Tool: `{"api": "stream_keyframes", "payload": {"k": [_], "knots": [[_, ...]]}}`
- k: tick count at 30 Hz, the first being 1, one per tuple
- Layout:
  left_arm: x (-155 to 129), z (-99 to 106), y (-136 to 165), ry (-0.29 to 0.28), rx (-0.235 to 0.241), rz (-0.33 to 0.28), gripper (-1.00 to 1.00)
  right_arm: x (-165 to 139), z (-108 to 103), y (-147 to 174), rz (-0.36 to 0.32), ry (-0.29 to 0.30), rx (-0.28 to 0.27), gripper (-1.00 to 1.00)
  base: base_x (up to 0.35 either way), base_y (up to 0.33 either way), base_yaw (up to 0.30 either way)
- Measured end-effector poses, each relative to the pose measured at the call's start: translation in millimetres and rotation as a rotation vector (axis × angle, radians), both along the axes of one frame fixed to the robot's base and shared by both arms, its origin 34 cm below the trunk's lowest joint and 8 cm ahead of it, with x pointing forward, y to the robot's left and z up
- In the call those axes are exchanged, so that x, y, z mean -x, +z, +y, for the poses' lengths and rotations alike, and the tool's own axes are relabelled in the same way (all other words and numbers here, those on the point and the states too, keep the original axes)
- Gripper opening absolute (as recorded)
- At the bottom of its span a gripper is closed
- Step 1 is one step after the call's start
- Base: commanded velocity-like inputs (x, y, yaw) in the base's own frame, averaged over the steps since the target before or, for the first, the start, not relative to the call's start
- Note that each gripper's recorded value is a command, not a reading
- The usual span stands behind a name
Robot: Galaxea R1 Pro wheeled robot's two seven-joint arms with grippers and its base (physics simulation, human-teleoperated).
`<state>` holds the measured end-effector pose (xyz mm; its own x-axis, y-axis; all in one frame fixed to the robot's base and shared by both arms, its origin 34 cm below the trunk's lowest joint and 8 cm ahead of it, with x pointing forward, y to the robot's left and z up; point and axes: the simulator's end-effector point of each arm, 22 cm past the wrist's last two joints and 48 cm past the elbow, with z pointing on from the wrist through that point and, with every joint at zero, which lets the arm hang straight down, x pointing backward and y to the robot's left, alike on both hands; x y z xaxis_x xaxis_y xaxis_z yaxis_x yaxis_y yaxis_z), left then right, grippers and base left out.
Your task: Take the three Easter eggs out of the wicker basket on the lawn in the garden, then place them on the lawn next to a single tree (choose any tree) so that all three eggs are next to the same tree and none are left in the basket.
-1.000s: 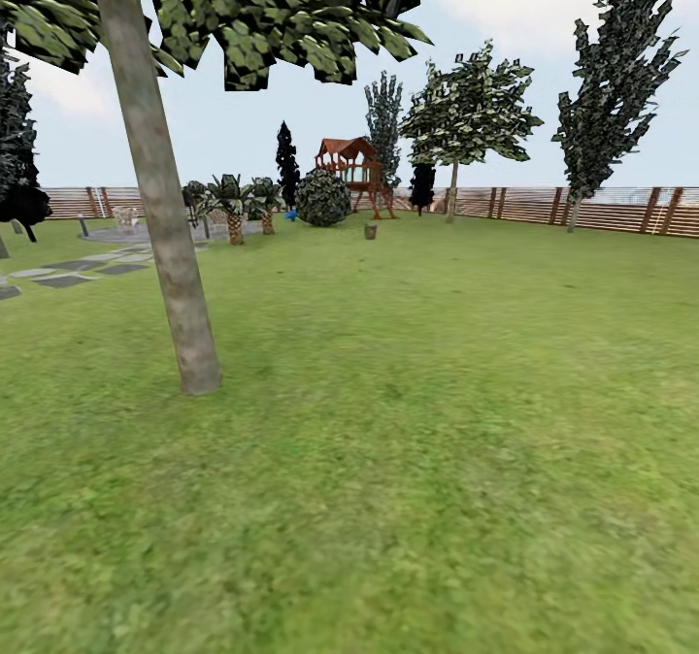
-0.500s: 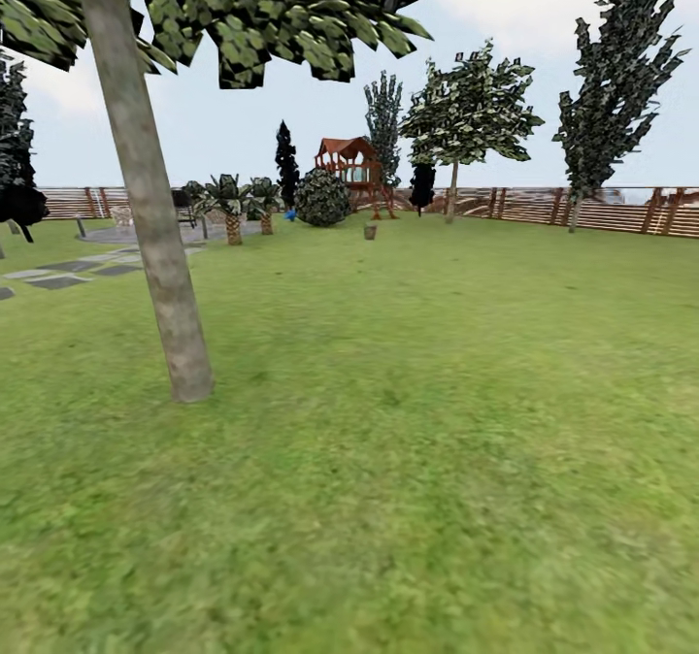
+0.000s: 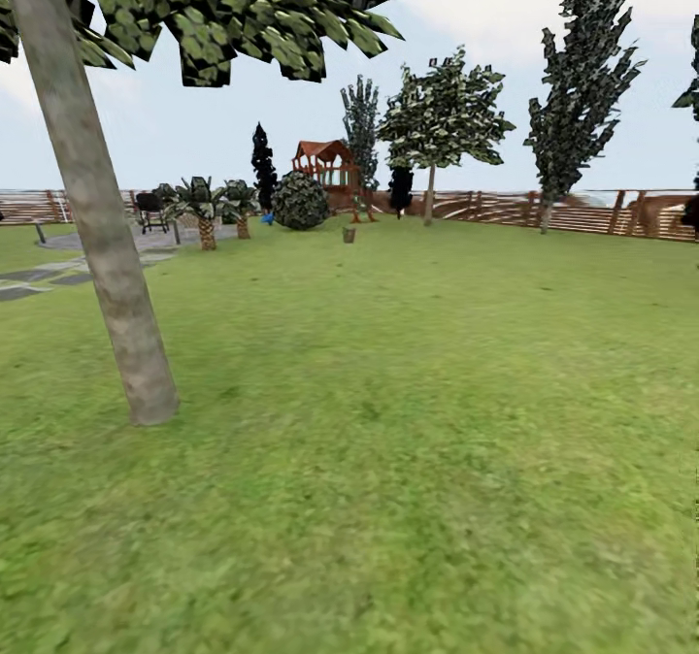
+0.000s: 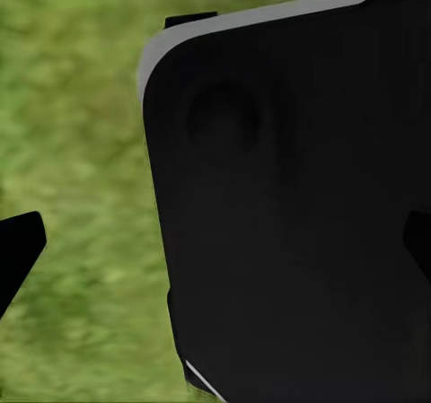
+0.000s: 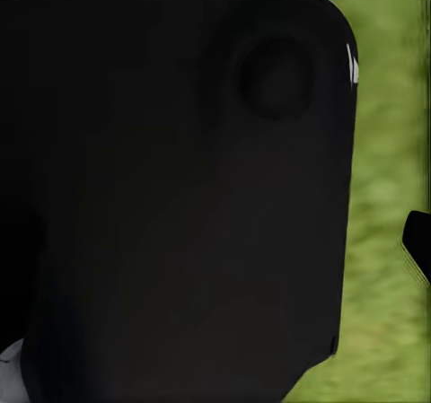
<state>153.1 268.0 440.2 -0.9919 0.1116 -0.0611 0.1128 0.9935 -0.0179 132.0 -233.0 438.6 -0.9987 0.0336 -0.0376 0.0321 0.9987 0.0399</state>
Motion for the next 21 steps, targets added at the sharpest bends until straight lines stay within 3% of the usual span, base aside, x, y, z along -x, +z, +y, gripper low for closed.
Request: {"api": "stream_keyframes", "payload": {"k": [21], "knots": [[0.2,-0.7,0.0,0.0,0.003,0.001,1.0,0.0,1.2,0.0,-0.001,0.001,-0.002,1.0,0.326,-0.12,-0.164]]}}
